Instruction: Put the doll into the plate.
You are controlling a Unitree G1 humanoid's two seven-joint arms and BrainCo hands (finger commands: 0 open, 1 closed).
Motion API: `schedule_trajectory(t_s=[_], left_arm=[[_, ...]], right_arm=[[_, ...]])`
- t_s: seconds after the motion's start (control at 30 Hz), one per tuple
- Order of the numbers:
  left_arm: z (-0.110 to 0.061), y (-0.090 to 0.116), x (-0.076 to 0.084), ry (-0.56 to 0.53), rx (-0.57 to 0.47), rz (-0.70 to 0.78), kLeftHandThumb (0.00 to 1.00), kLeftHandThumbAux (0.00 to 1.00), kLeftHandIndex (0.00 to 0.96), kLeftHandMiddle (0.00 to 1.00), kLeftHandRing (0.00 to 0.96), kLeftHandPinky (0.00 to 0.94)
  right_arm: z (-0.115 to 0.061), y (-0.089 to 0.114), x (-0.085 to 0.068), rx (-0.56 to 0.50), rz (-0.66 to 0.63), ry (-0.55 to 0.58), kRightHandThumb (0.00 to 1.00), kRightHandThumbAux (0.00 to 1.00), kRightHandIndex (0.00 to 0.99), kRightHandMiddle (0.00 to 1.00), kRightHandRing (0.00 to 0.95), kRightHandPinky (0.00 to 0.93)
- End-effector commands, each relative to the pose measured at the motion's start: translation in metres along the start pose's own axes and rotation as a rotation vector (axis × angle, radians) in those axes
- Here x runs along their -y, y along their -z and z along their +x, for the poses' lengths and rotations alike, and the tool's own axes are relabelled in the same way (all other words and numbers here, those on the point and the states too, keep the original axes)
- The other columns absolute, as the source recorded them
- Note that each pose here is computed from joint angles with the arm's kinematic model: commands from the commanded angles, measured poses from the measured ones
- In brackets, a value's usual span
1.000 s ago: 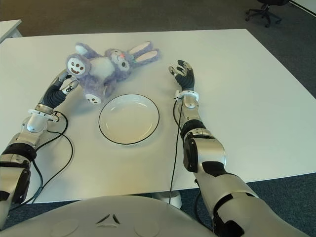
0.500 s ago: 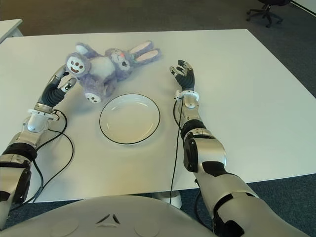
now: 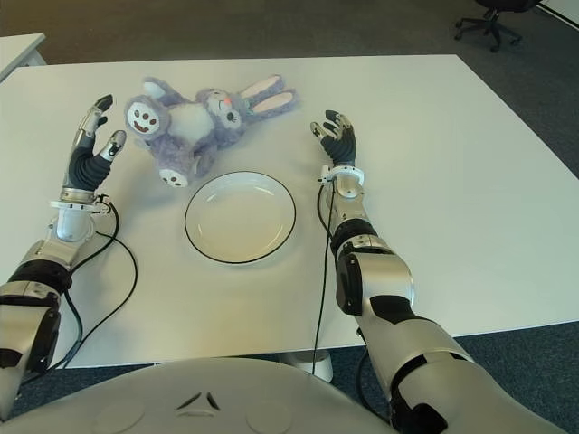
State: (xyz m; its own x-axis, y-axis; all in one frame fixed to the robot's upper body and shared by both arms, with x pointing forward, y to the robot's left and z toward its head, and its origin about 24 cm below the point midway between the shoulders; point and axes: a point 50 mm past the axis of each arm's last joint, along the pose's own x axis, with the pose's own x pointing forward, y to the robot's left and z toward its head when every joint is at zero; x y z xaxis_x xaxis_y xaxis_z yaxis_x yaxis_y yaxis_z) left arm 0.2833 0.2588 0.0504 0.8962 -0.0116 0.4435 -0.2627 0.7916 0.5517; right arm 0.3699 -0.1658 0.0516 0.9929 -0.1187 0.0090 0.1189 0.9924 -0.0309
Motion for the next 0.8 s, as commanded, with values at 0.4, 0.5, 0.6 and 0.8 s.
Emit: schedule_trajectory(t_s=[0.4, 0.5, 0.6, 0.8], left_arm=[[-0.091, 0.003, 0.095, -0.036, -0.295, -0.109, 0.459, 0.243, 0.000, 0.006, 0.016, 0.038], [-0.090, 0.002, 0.096, -0.049, -0.281, -0.094, 0.465, 0.249, 0.000, 0.004, 0.018, 0.039], [-0.090, 0.001, 0.096, -0.059, -0.267, -0.079, 0.468, 0.251, 0.000, 0.004, 0.018, 0.039], [-0.087, -0.005, 0.098, -0.064, -0.201, -0.063, 0.480, 0.258, 0.000, 0.008, 0.021, 0.037]], right_arm=[[-0.028, 0.052, -0.005, -0.215, -0.008, -0.010, 0.432, 0.748, 0.212, 0.176, 0.165, 0.210], [-0.028, 0.052, -0.005, -0.215, -0.007, -0.010, 0.437, 0.743, 0.208, 0.176, 0.164, 0.208], [-0.028, 0.052, -0.006, -0.215, -0.007, -0.010, 0.439, 0.741, 0.207, 0.176, 0.164, 0.206], [-0.027, 0.051, -0.006, -0.218, -0.002, -0.006, 0.464, 0.736, 0.208, 0.172, 0.155, 0.188]])
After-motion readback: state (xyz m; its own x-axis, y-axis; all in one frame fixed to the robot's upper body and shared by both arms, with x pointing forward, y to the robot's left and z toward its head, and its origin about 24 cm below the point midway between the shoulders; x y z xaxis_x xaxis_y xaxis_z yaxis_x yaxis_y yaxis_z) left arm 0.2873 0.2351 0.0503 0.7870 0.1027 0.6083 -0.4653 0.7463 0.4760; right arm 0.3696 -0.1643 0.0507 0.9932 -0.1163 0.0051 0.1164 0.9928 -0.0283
